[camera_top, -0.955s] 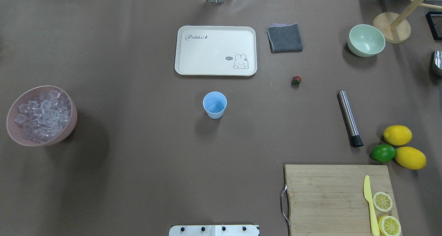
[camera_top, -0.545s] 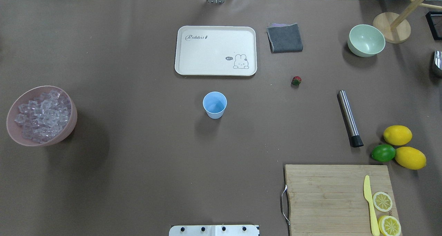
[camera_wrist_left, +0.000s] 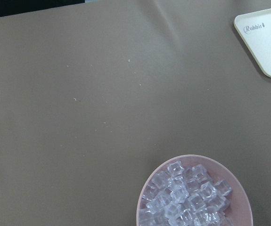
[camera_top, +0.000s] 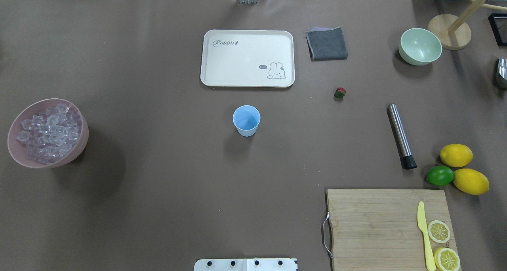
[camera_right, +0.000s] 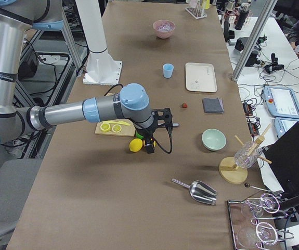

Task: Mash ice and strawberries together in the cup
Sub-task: 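Lower the left gripper into the pink bowl and grasp a clear ice cube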

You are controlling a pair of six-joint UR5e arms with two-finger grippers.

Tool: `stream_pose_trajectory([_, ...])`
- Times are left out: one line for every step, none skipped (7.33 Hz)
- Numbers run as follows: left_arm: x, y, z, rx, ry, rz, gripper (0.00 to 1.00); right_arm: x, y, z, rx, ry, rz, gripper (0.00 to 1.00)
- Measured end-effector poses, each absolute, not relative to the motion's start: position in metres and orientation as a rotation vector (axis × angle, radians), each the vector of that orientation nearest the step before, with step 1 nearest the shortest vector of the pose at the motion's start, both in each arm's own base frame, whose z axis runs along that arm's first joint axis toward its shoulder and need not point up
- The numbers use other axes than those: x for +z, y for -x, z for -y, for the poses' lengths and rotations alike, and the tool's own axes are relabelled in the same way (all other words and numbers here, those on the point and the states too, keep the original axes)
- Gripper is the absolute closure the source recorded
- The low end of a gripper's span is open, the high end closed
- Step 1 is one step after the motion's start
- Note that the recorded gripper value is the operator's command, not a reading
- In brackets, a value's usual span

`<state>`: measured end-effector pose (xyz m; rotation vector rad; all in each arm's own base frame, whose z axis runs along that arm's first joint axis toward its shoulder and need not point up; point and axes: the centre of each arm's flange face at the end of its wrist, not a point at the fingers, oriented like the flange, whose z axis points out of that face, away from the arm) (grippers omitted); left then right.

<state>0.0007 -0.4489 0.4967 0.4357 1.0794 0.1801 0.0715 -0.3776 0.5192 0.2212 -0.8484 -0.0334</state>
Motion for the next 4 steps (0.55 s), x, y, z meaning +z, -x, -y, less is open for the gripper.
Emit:
stream_pose_trajectory([0.498,-0.017,0.446,0.151,-0.407,-1.081,0.01,0.507,-0.053,0.385,-0.008,-0.203,0.858,0.0])
stream_pose_trajectory([0.496,-0.039,0.446,0.124,-0.373,-1.077,0.02,0.499,-0.036,0.389,0.012,-0.188,0.865,0.0])
stream_pose_trajectory([0.491,-0.068,0.445,0.099,-0.341,-1.059,0.02,0.496,-0.021,0.392,0.03,-0.173,0.861,0.0])
stream_pose_trajectory([0.485,-0.101,0.443,0.079,-0.32,-1.026,0.02,0.493,-0.011,0.394,0.043,-0.169,0.858,0.0])
